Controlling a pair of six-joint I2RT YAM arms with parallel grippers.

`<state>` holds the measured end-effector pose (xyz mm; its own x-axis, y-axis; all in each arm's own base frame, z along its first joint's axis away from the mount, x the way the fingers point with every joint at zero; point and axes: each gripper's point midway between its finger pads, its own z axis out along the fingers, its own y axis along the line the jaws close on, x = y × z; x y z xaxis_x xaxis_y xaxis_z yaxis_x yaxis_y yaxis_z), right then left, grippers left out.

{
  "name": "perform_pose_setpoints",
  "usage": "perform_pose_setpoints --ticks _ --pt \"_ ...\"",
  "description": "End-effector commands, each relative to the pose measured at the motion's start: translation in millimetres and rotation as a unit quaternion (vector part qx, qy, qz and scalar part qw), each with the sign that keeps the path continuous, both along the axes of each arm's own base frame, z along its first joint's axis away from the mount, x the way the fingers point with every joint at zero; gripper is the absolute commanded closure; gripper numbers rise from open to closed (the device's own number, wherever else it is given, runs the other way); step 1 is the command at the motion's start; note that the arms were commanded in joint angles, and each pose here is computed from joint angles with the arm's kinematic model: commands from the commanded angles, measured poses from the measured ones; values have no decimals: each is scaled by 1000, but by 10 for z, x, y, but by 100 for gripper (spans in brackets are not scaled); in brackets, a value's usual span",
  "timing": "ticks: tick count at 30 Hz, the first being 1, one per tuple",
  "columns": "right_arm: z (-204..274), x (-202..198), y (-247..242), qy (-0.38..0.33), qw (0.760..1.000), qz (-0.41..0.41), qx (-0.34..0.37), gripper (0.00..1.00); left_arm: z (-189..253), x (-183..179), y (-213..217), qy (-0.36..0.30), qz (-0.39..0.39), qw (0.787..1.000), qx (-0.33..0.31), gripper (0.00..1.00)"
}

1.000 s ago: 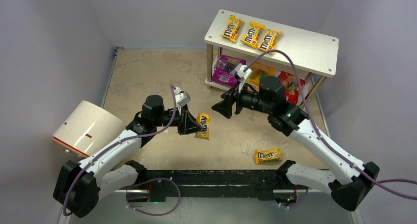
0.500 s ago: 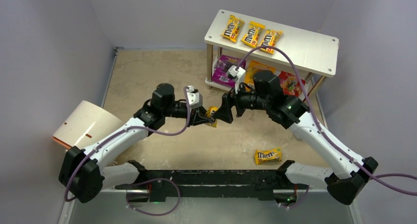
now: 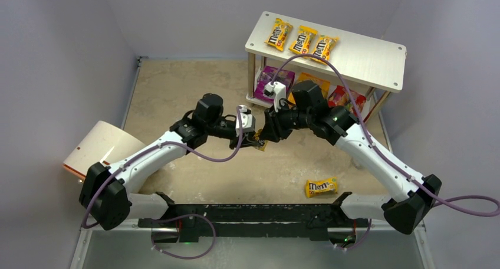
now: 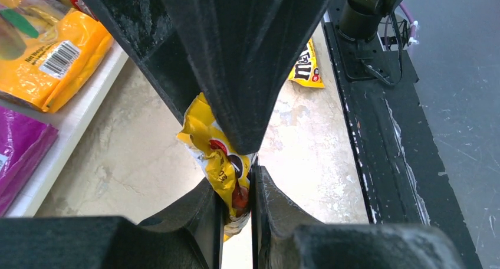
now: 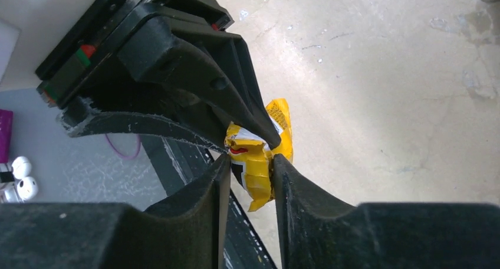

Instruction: Place and organize the candy bags onto the shelf

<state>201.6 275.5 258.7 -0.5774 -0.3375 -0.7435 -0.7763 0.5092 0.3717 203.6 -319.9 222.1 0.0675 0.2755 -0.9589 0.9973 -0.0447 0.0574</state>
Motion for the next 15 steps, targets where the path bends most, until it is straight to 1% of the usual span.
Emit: perform_pose_setpoints --ticks 1,4,5,6,7,8,9,10,11,13,15 --pt "116 15 -10 -9 1000 -5 2 68 198 18 -94 -40 -18 999 -13 100" --pt "51 14 -10 8 1000 -11 -6 81 226 27 -95 -42 -13 999 -14 100" --pt "41 2 -9 17 1000 -14 -7 88 239 54 -91 -39 -1 999 -14 98" --pt "27 -9 -26 23 1000 -16 -12 97 264 96 -79 -39 16 999 -13 91" --pt "18 8 -75 22 999 -29 -23 100 283 139 -58 -38 35 999 -11 77" --pt "53 50 -110 13 999 -47 -25 100 321 170 -33 -39 53 998 -11 51" --pt "126 88 -136 3 998 -66 -18 100 358 202 5 -41 73 996 -12 33" --pt "236 123 -157 -12 996 -86 -2 100 420 245 50 -42 101 994 -17 21" --pt "359 172 -190 -29 993 -110 15 100 519 257 95 -41 122 991 -28 18" --pt "666 209 -290 -72 986 -144 49 100 741 266 233 -46 171 983 -53 14" --pt "1089 179 -431 -127 973 -169 95 100 960 325 451 -53 248 963 -93 12"
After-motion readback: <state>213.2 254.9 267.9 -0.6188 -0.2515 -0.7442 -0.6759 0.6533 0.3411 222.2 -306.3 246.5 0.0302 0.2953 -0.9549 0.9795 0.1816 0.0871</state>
